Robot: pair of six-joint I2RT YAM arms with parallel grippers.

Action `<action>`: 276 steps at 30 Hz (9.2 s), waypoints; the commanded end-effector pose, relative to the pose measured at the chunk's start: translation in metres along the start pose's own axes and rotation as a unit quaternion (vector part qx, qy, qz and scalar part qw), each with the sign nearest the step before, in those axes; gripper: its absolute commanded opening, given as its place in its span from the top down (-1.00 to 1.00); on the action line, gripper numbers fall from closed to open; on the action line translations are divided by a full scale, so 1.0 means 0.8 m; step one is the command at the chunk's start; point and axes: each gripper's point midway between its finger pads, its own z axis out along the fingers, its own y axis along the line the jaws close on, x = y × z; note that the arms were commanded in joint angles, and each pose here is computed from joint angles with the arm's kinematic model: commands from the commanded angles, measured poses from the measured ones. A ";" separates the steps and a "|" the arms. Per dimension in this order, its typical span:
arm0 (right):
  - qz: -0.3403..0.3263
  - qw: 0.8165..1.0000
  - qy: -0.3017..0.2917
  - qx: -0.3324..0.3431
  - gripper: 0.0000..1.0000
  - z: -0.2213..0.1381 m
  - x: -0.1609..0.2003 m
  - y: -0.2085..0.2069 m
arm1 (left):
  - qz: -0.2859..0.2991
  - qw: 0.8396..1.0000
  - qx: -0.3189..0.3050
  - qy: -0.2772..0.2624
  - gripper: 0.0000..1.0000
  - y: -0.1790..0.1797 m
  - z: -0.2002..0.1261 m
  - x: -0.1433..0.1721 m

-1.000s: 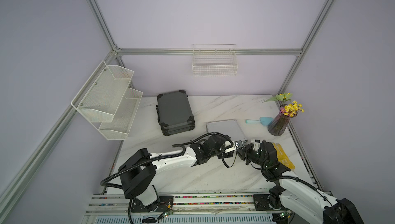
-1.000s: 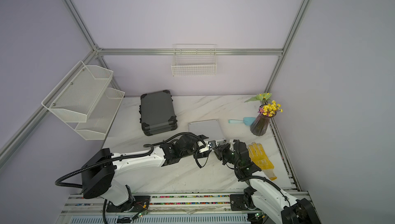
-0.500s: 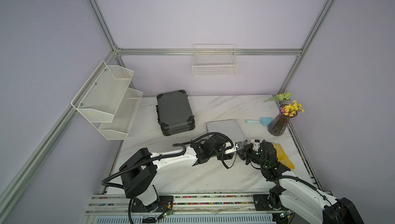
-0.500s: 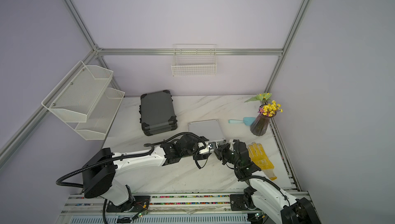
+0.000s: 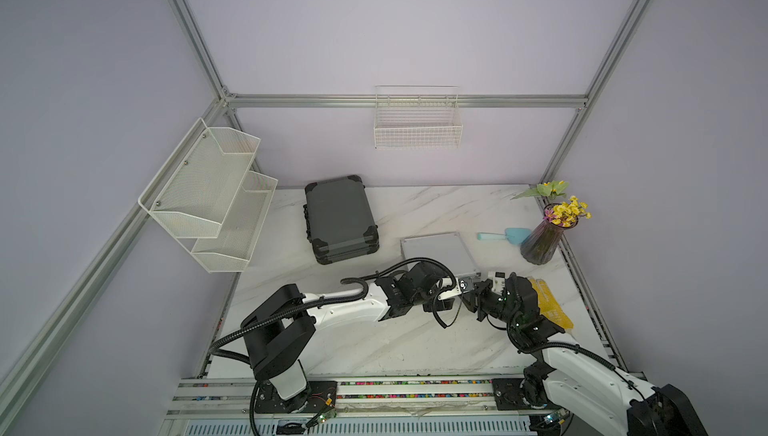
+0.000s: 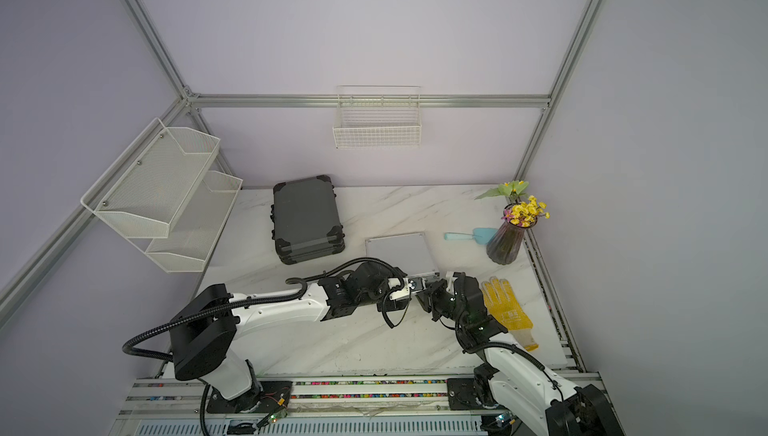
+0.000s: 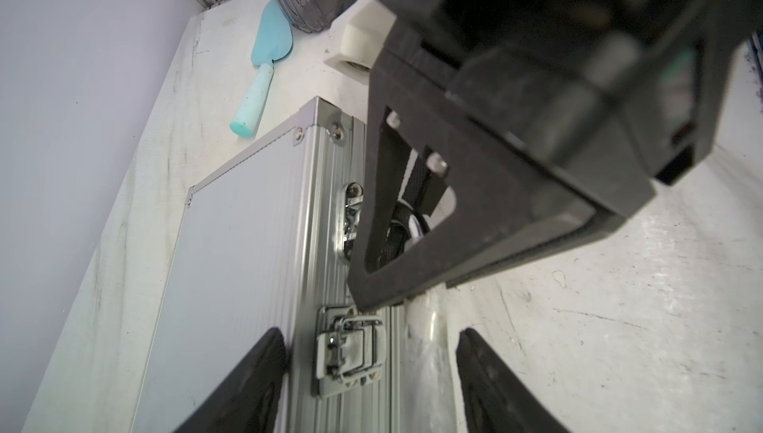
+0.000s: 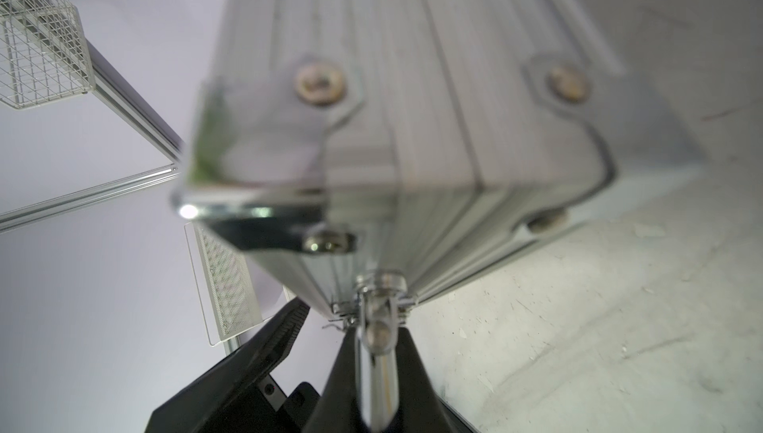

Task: Open the poker set cases
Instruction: Pick up the poker set case from the center of the board, then open the fastener on the poker set case, then place the poker set case at the center of the board, then open the poker set case at the center of the board.

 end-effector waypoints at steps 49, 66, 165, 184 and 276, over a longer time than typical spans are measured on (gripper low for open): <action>0.008 0.998 0.004 -0.055 1.00 -0.002 0.004 0.037 | 0.032 0.998 0.002 0.055 -0.20 -0.018 0.012 0.010; 0.004 0.998 -0.005 -0.059 1.00 -0.002 0.000 0.042 | 0.027 0.996 0.075 0.028 0.15 -0.050 -0.011 0.002; 0.028 0.999 -0.015 0.033 -0.02 0.010 -0.010 -0.017 | -0.574 0.814 -0.052 0.065 -0.37 0.065 0.021 0.207; -0.053 0.996 -0.015 0.075 -0.56 0.011 -0.011 0.017 | -0.547 0.836 -0.033 0.037 -0.39 0.098 0.035 0.180; -0.193 0.980 -0.037 0.014 -0.47 -0.021 -0.083 0.051 | -0.650 0.751 0.105 -0.050 -0.57 0.079 -0.043 0.065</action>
